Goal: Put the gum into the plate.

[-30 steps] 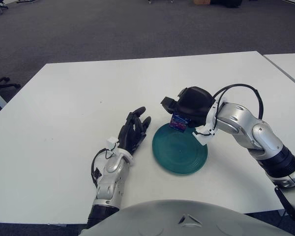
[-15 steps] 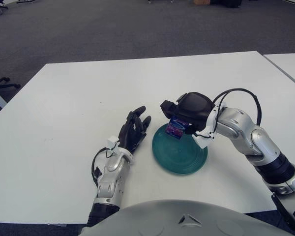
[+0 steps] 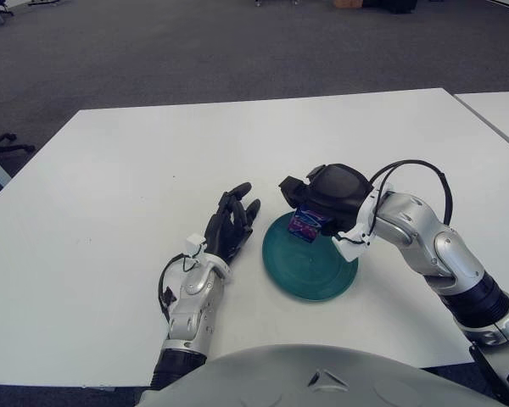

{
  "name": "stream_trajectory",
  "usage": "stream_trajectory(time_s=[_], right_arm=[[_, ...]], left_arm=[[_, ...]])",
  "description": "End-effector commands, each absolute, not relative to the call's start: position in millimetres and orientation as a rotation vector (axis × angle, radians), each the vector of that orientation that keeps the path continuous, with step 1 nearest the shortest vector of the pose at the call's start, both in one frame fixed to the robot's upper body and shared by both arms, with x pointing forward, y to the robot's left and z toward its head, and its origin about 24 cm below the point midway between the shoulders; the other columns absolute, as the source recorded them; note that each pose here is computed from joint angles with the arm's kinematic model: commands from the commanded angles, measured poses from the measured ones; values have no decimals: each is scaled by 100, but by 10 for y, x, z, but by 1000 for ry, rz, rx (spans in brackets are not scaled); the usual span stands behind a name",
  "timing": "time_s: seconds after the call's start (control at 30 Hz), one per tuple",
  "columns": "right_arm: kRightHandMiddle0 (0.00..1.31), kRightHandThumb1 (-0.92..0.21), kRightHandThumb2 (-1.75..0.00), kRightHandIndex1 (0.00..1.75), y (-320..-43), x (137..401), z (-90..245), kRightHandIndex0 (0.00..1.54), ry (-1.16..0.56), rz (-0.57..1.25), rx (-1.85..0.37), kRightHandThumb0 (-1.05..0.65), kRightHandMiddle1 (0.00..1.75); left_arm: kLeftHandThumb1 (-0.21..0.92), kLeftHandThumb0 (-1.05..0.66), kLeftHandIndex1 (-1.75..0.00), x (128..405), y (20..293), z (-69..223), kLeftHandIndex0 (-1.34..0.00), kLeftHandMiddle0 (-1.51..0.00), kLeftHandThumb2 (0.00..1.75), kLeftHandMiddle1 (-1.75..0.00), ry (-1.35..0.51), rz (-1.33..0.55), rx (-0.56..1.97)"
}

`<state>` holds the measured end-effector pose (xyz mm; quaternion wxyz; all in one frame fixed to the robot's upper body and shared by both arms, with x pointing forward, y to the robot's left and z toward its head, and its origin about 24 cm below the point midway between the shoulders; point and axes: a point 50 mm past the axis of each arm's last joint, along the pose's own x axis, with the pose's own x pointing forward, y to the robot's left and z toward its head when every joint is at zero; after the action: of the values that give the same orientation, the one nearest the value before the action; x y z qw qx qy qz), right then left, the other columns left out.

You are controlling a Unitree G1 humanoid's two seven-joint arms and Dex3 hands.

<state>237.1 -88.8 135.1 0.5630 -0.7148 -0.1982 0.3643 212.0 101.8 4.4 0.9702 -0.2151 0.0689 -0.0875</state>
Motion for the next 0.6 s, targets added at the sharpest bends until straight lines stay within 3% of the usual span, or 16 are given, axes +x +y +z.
stream_trajectory(time_s=[0.0,0.07,0.17,0.3,0.57], right_arm=[[6,-90,-82,130,-897,2367,1335,19,-431,876,-1707,-77,116],[2,-91,-91,71,-919,2354,1335,14,-414,907,-1727,-90,71],[1,-92,-98,23,-946,2318,1341,5,-341,985,-1692,-100,27],[0,-92,-101,5,-948,2275,1345,1,-297,1026,-1607,-104,6],[0,-92,-102,0,-965,2213,1373,0,-330,1032,-1542,-105,0]], left_arm=[[92,-86,-78,2150,966,56,0,-49,90,-7,136,-164,-453],[92,-86,-78,2149,967,57,0,-49,90,-7,136,-164,-453],[92,-86,-78,2140,969,62,0,-49,90,-7,135,-164,-453],[92,-86,-78,2122,975,64,0,-49,90,-6,134,-164,-453],[92,-86,-78,2093,982,78,0,-49,90,-6,132,-164,-453]])
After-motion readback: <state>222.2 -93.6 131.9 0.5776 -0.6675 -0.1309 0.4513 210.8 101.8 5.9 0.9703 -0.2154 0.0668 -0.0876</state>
